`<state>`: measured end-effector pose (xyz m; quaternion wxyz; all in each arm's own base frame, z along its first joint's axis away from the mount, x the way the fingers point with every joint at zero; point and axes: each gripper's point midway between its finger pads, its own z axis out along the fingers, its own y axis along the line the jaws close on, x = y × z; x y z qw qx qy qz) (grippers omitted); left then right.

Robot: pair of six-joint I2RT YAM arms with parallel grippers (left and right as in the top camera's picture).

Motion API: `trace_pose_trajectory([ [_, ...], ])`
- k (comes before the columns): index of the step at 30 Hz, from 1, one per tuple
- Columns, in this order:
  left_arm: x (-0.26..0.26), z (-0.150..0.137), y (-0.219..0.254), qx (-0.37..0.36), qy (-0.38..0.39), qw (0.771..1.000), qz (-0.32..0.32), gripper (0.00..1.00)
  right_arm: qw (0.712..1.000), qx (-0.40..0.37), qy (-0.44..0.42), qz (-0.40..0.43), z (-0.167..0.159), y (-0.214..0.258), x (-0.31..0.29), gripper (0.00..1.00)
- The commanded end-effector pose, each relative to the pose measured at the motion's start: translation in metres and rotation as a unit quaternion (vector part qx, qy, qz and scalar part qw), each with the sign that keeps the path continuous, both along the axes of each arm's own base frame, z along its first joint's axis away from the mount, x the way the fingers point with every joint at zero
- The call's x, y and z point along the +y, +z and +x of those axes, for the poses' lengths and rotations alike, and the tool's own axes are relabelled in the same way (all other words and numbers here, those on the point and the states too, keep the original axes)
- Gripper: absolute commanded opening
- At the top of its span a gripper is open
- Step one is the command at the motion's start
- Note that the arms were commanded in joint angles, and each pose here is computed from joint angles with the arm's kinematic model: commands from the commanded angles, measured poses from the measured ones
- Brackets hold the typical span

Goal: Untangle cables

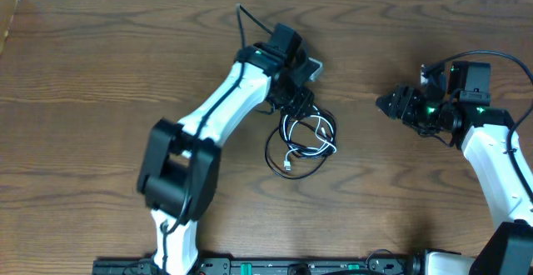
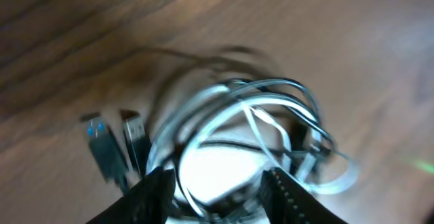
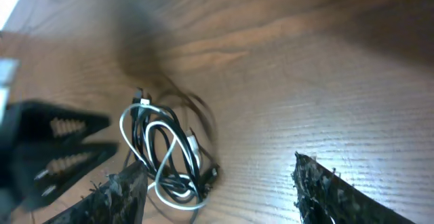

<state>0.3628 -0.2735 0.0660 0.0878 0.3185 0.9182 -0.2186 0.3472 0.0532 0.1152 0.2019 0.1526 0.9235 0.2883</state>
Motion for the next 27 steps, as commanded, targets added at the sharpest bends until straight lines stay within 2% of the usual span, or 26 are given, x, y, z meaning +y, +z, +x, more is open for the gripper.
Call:
trace_pose_trajectory([
  [1, 0.009, 0.008, -0.020, -0.012, -0.006, 0.999, 0.029, 0.48, 1.000, -0.008, 0.014, -0.009, -0.001, 0.001, 0.000, 0.66],
  [13, 0.029, 0.025, -0.043, -0.048, 0.001, 0.994, 0.100, 0.47, 1.000, -0.007, 0.015, -0.009, -0.002, 0.001, 0.000, 0.65],
  [14, 0.030, 0.025, -0.043, -0.050, 0.002, 0.994, 0.102, 0.43, 1.000, -0.006, 0.015, -0.009, -0.002, 0.001, 0.000, 0.65],
  [16, 0.029, 0.025, -0.044, -0.050, 0.002, 0.994, 0.100, 0.26, 1.000, -0.007, 0.015, -0.009, -0.002, 0.001, 0.000, 0.66],
  [17, 0.028, 0.024, -0.044, -0.046, 0.001, 0.994, 0.097, 0.24, 1.000, -0.007, 0.015, -0.009, -0.002, 0.001, 0.000, 0.65],
  [24, 0.022, 0.010, -0.060, -0.023, -0.013, 0.995, 0.097, 0.23, 0.999, -0.010, 0.033, -0.009, -0.003, 0.002, 0.013, 0.66],
  [25, 0.022, 0.010, -0.060, -0.022, -0.013, 0.995, 0.098, 0.19, 0.999, -0.011, 0.037, -0.009, -0.003, 0.002, 0.015, 0.66],
  [26, 0.022, 0.010, -0.060, -0.022, -0.013, 0.995, 0.098, 0.09, 0.999, -0.012, 0.039, -0.009, -0.003, 0.002, 0.017, 0.66],
  [27, 0.022, 0.010, -0.060, -0.022, -0.012, 0.995, 0.098, 0.08, 0.999, -0.013, 0.042, -0.009, -0.003, 0.002, 0.019, 0.66],
])
